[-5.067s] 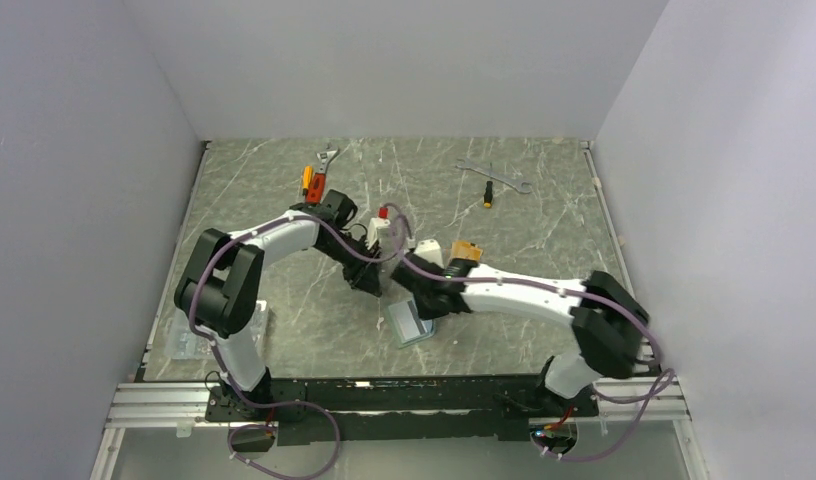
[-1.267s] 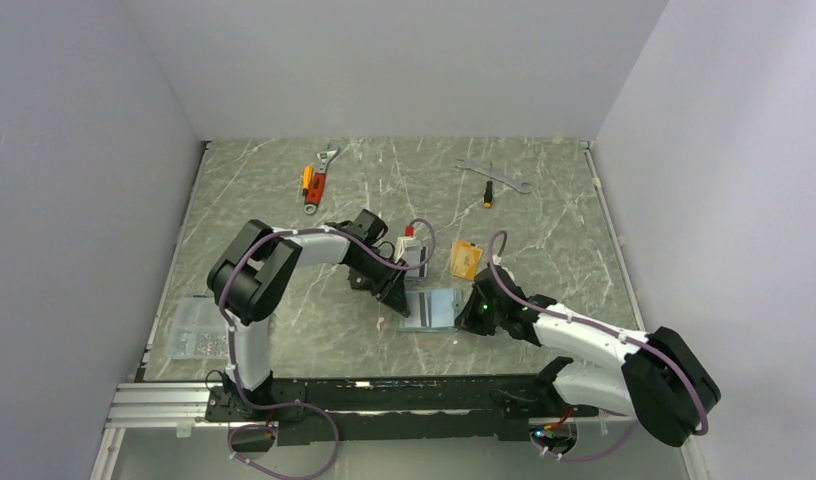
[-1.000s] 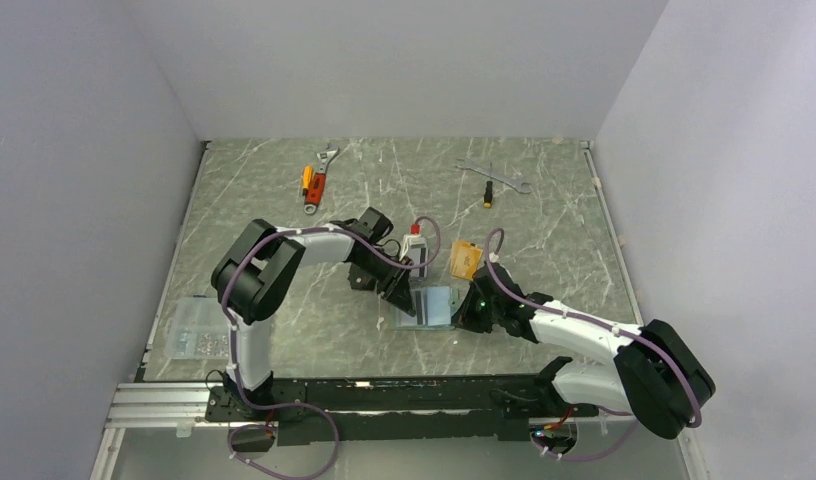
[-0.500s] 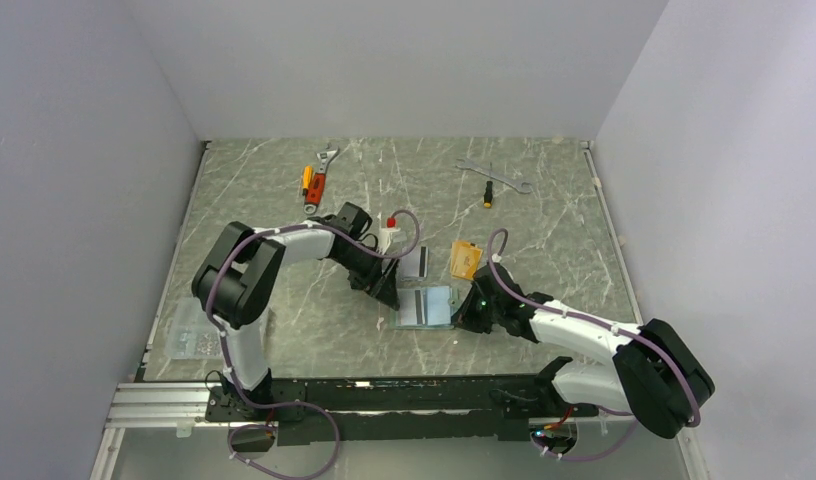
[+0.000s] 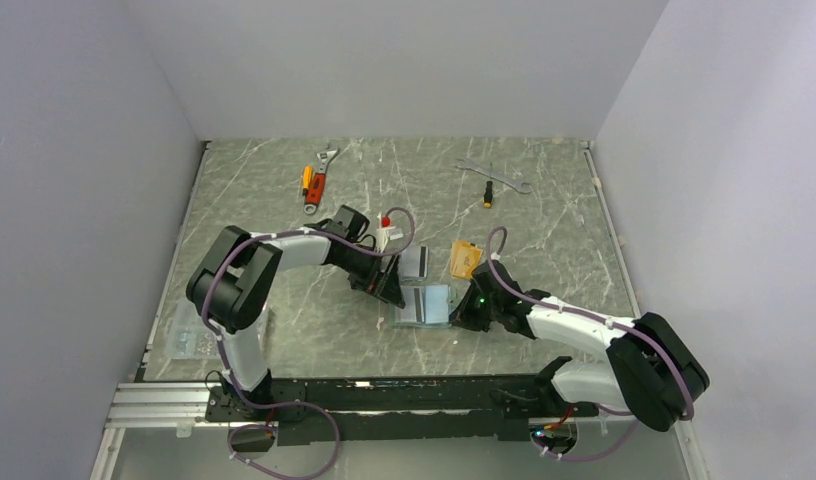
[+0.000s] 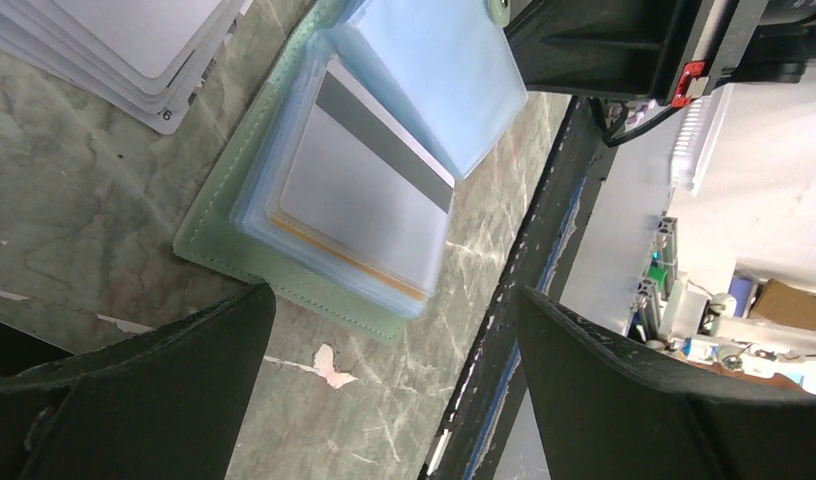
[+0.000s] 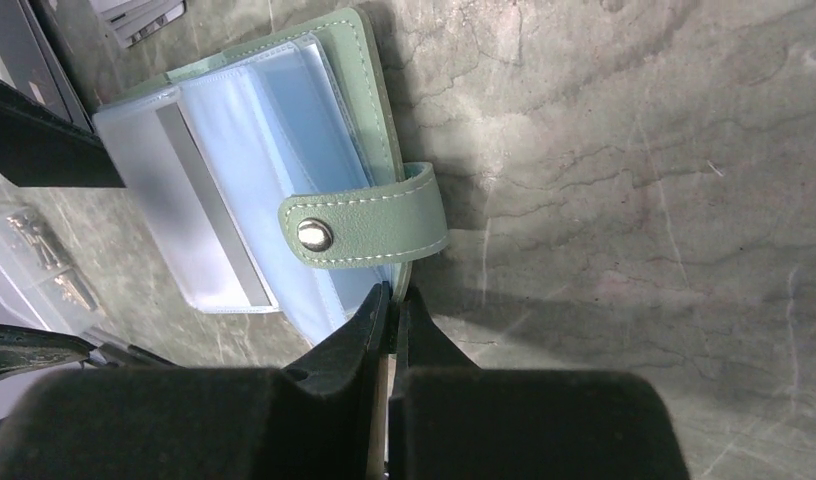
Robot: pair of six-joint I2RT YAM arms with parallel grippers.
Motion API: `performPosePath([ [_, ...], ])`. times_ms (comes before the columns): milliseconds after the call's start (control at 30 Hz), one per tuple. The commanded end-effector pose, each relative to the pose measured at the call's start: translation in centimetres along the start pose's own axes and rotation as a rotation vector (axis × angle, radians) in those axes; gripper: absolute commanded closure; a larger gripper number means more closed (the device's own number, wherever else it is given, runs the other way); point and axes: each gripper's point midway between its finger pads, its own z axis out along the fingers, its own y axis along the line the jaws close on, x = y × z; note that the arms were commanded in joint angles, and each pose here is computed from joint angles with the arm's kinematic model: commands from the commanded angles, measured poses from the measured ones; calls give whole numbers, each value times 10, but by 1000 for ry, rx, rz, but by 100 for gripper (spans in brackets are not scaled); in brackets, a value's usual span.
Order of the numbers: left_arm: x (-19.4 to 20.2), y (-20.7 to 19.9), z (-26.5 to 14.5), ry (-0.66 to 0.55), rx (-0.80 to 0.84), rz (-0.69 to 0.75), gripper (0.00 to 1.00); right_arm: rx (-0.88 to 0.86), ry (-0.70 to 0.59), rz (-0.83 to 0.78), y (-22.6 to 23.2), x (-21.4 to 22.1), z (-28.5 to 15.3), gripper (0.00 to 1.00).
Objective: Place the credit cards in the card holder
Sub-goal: Close the card holder at the center of the board.
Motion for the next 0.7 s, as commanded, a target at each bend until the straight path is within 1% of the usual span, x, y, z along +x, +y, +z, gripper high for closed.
performPosePath([
  [0, -2, -14, 16, -15, 43, 16, 1, 320, 81, -38, -89, 30, 3, 100],
  [100, -21, -39, 13, -68, 90, 92, 1, 322, 82, -46, -88, 29, 4, 100],
  [167, -27, -50, 10, -78, 107, 126, 1, 320, 75, -47, -87, 28, 2, 100],
  [333, -32, -55, 12, -88, 125, 136, 1, 318, 65, -49, -87, 26, 2, 100],
  [667, -44, -91, 7, -102, 207, 203, 1, 303, 61, -53, -83, 25, 4, 100],
])
